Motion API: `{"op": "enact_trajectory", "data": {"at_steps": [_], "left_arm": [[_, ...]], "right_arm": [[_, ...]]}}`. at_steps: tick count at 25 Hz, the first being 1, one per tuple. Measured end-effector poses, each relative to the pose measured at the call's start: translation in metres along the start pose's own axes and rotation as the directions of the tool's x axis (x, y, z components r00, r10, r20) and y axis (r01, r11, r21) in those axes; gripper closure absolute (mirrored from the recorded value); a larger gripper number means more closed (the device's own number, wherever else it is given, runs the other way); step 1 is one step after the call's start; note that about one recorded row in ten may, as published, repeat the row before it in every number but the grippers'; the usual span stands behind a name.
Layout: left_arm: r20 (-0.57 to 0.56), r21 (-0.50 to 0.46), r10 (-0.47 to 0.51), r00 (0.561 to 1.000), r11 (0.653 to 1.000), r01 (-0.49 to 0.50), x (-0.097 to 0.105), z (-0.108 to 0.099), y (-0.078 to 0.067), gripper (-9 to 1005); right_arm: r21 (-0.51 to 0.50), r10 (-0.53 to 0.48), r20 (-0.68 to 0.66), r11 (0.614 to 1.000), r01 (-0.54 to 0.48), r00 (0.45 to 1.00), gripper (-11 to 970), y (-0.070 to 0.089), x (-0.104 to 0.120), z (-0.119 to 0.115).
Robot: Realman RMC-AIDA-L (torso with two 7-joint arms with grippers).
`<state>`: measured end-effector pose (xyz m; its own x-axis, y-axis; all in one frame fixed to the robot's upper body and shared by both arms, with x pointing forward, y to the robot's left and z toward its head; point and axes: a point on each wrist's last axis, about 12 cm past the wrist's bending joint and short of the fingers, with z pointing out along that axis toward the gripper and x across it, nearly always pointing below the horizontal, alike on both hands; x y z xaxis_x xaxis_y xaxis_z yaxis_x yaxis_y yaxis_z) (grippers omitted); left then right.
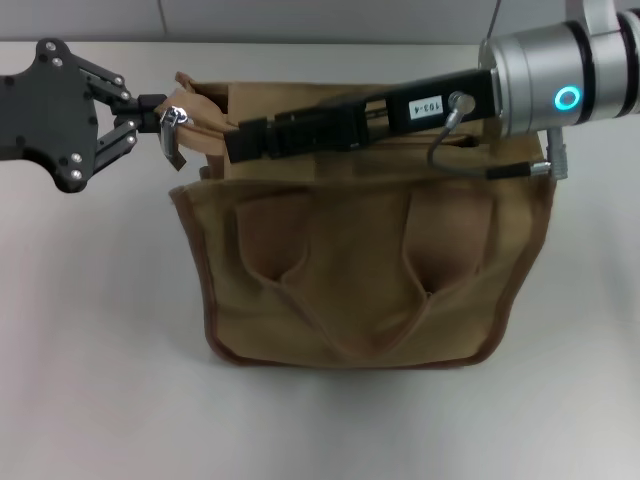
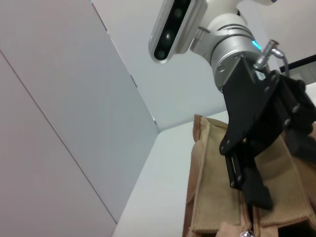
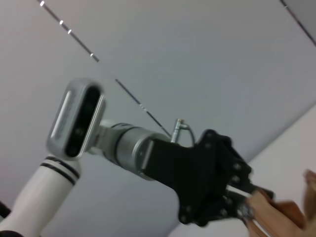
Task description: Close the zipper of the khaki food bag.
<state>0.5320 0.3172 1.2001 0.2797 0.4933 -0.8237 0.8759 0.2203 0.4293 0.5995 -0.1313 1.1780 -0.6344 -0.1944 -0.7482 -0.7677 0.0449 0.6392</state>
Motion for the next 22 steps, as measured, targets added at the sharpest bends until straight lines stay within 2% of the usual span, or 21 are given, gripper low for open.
{"op": "enact_trajectory", "data": {"at_steps": [8, 13, 22], "left_arm": [[-0.075, 0.015, -0.065, 0.995, 0.998, 0.067, -0.028, 0.002, 0.011, 951], [-0.146, 0.042, -0.070, 0.987, 0.996, 0.076, -0.046, 0.007, 0.011, 952], [-0.187, 0.021, -0.094, 0.978, 0.995, 0.100, -0.056, 0.016, 0.017, 954]], "right_arm": [[-0.022, -0.104, 0.052, 0.994, 0.105, 0.993, 401, 0.004, 0.008, -0.005], [-0.026, -0.134, 0.073, 0.990, 0.136, 0.988, 405, 0.004, 0.008, -0.001], [-0.039, -0.141, 0.047, 0.989, 0.143, 0.989, 412, 0.005, 0.010, 0.011]]}}
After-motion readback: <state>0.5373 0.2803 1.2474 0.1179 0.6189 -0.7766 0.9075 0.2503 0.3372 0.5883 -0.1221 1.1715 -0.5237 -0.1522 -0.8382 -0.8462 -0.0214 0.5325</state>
